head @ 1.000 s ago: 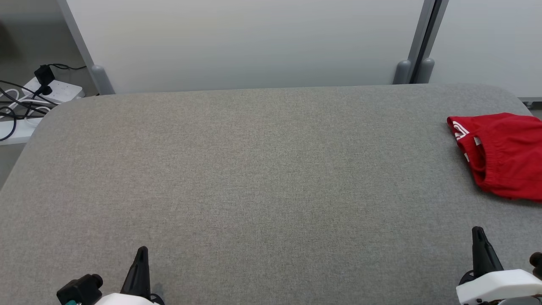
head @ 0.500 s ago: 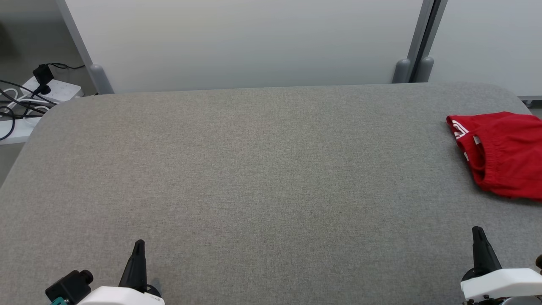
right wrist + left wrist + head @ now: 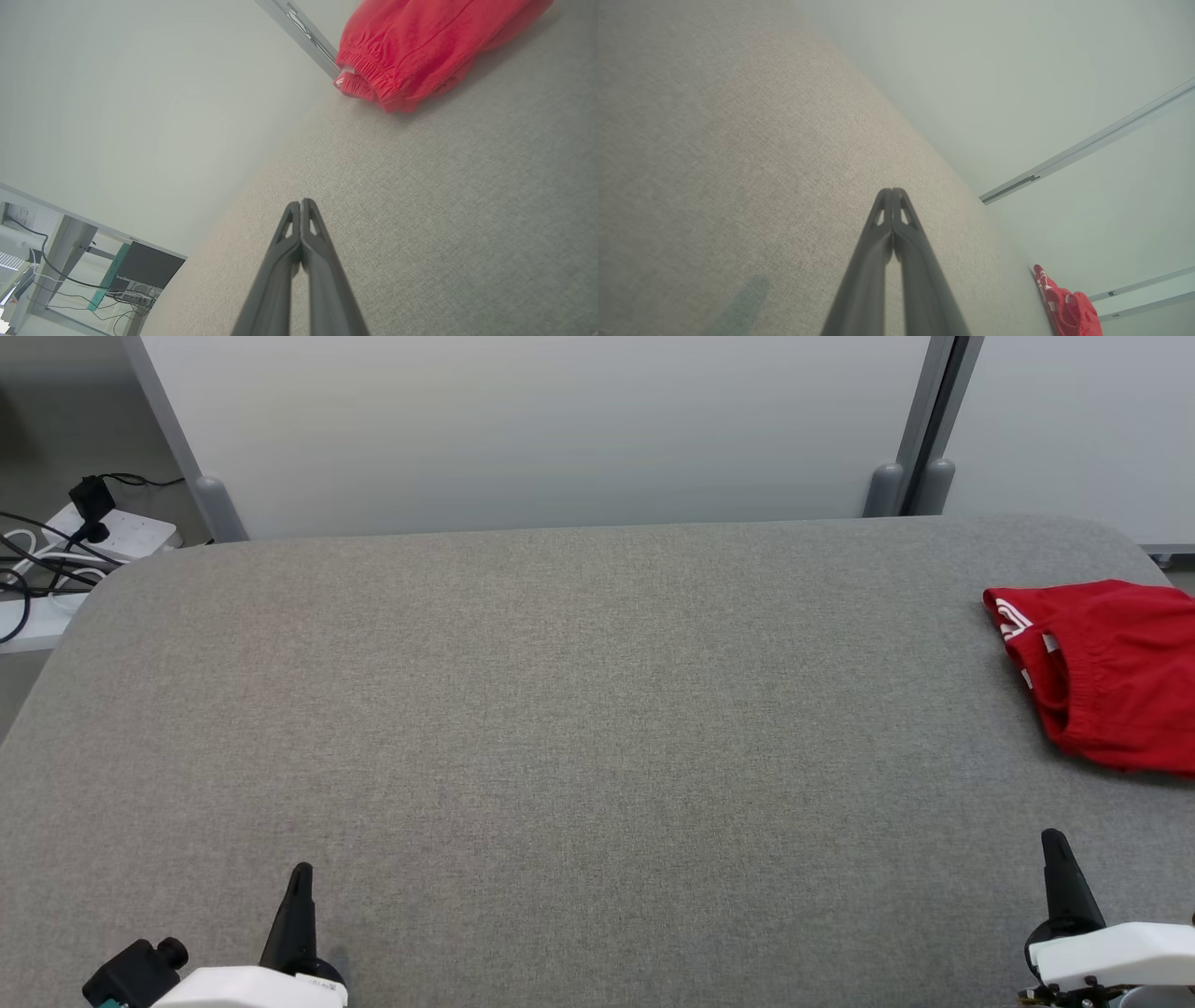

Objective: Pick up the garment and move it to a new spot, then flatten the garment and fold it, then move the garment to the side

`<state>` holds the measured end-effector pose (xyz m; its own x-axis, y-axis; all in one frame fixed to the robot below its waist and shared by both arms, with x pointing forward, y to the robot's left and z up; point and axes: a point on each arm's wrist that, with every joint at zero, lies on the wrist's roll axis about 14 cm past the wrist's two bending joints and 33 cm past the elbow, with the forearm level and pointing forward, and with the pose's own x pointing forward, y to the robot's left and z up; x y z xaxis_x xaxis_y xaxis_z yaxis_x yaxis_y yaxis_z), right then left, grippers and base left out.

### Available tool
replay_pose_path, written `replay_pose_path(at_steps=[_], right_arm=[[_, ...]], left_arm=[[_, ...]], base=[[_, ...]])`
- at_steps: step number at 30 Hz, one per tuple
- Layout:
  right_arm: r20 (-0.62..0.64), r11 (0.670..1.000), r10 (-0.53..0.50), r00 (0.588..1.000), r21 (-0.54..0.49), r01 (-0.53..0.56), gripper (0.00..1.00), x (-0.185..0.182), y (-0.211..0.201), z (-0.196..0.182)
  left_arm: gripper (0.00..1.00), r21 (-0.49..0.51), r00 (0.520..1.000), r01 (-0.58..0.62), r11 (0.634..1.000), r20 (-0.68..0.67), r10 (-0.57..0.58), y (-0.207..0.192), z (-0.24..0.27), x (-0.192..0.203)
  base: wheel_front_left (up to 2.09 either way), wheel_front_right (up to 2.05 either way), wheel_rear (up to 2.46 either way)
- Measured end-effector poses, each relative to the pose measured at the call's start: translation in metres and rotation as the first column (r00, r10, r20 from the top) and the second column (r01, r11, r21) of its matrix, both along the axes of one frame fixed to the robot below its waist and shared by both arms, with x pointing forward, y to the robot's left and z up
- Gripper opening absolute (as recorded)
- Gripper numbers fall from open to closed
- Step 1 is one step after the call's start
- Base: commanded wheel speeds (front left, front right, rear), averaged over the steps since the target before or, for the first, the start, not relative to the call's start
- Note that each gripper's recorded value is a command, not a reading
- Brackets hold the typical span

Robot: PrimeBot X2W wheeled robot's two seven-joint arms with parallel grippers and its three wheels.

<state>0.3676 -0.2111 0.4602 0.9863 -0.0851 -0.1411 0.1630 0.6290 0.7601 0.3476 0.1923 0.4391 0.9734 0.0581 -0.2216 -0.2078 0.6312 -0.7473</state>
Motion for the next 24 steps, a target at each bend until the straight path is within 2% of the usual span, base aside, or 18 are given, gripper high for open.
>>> replay_pose_path(at_steps=[11,24], right_arm=[[0.003,0.992,-0.011,1.0,0.129,0.01,0.0,0.001,0.001,0.0],[0.015,0.96,-0.026,1.0,0.281,0.021,0.0,0.002,0.002,0.003]], left_arm=[[0.0,-0.131,1.0,-0.006,0.991,0.024,0.009,-0.002,0.008,0.008],[0.0,-0.285,0.999,-0.019,0.958,0.032,0.03,-0.003,0.011,0.01]], base=[[0.0,0.0,0.0],[0.0,0.0,0.0]])
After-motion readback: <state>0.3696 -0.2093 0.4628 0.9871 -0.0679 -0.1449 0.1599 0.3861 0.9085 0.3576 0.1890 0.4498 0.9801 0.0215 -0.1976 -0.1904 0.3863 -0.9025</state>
